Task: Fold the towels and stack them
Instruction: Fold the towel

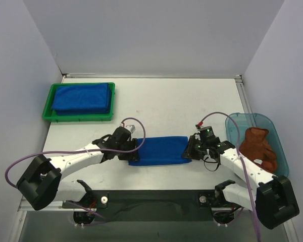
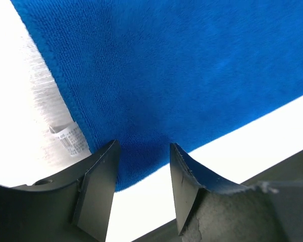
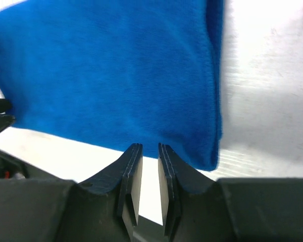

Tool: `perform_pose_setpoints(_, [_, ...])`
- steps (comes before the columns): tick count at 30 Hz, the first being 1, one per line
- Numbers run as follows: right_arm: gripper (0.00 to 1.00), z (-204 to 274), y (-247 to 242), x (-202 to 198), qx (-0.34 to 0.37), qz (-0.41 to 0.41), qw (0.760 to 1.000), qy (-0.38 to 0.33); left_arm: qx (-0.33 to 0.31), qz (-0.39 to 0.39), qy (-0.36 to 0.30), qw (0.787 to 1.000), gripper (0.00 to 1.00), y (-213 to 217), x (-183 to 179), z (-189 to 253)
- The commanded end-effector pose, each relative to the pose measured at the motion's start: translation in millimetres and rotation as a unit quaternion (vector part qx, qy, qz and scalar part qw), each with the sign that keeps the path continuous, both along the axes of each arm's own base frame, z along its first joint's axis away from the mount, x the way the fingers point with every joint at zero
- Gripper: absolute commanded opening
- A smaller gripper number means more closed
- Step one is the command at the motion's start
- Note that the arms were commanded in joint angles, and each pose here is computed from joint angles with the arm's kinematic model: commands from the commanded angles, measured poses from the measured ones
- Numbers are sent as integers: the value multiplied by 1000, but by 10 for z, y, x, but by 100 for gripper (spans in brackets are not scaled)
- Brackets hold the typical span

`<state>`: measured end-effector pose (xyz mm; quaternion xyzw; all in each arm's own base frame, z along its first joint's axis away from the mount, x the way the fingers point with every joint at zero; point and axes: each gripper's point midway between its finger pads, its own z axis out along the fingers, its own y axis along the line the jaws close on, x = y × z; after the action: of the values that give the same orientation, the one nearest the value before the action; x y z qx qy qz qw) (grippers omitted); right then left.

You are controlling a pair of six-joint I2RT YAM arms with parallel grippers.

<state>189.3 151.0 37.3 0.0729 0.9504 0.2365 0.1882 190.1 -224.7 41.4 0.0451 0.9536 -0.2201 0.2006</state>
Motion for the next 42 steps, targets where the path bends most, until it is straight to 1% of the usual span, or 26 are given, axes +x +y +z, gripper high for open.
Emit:
perform_pose_setpoints(1, [21,291,167,118,47,5,998,-40,-27,17,-42,999,55,-67,123,304])
perform_pose_setpoints(3, [22,459,313,199,84,14,994,-70,-50,21,-58,997,55,-158,173,488])
perform_pose_setpoints(6, [22,538,452,269,110,13,990,-81,-83,15,-73,994,55,-362,183,684])
perform_pose_setpoints(8, [22,492,509,255,116,9,991,-68,-88,5,-69,994,54,-464,140,669])
perform_pose_setpoints(9, [22,396,499,243,112,2,992,-56,-90,7,-63,994,52,-483,127,631])
perform_pose_setpoints(10, [22,349,490,234,110,-5,993,-49,-83,5,-53,995,46,-486,100,547])
perform_pose_setpoints(12, [22,169,412,180,96,-29,995,-31,-70,8,-33,997,42,-430,19,351])
perform_pose_setpoints(13, [22,122,380,161,92,-37,995,-26,-60,10,-26,998,35,-388,-9,250])
perform_pose_setpoints(17, [22,-98,213,41,71,-75,995,-7,-29,24,-3,999,26,-181,-141,-44])
perform_pose_setpoints(23, [27,-195,-62,16,59,-144,988,0,-22,23,1,1000,24,-68,-225,-70])
perform_pose_setpoints(25, [29,-136,-78,30,69,-152,986,-8,-8,19,11,1000,24,-9,-275,-89])
perform_pose_setpoints(27, [32,8,-53,95,83,-148,985,-32,-2,20,10,1000,25,25,-287,-40])
perform_pose_setpoints(28, [33,84,-33,129,88,-141,985,-46,-12,25,-5,1000,25,22,-252,57])
perform_pose_setpoints(29, [39,214,-6,203,100,-139,983,-67,-24,30,-14,999,27,-3,-221,141])
perform_pose_setpoints(30, [43,285,9,245,104,-134,982,-81,-38,33,-24,998,31,-35,-194,236])
perform_pose_setpoints(31, [46,342,22,290,108,-131,981,-94,-49,48,-54,996,34,-26,-96,376])
perform_pose_setpoints(33, [53,478,81,424,127,-128,976,-125,-77,59,-90,991,39,-96,52,610])
perform_pose_setpoints(34, [55,512,116,469,136,-126,974,-132,-83,69,-104,989,40,-86,145,681])
perform_pose_setpoints(35, [59,573,180,569,152,-123,970,-147,-97,71,-122,985,41,-123,239,765])
perform_pose_setpoints(37, [62,638,274,658,167,-109,967,-161,-106,80,-134,982,42,-144,396,799])
perform_pose_setpoints(38, [63,650,321,757,172,-105,964,-174,-125,93,-155,976,42,-151,559,882])
perform_pose_setpoints(39, [63,681,351,820,175,-102,961,-186,-125,102,-151,975,42,-136,634,794])
perform_pose_setpoints(40, [63,690,387,859,179,-97,959,-195,-145,105,-150,972,43,-174,696,795])
perform_pose_setpoints(41, [63,728,428,958,184,-92,954,-217,-170,124,-177,961,42,-150,897,900])
perform_pose_setpoints(42, [63,721,431,1005,182,-94,953,-225,-174,120,-165,963,42,-179,931,792])
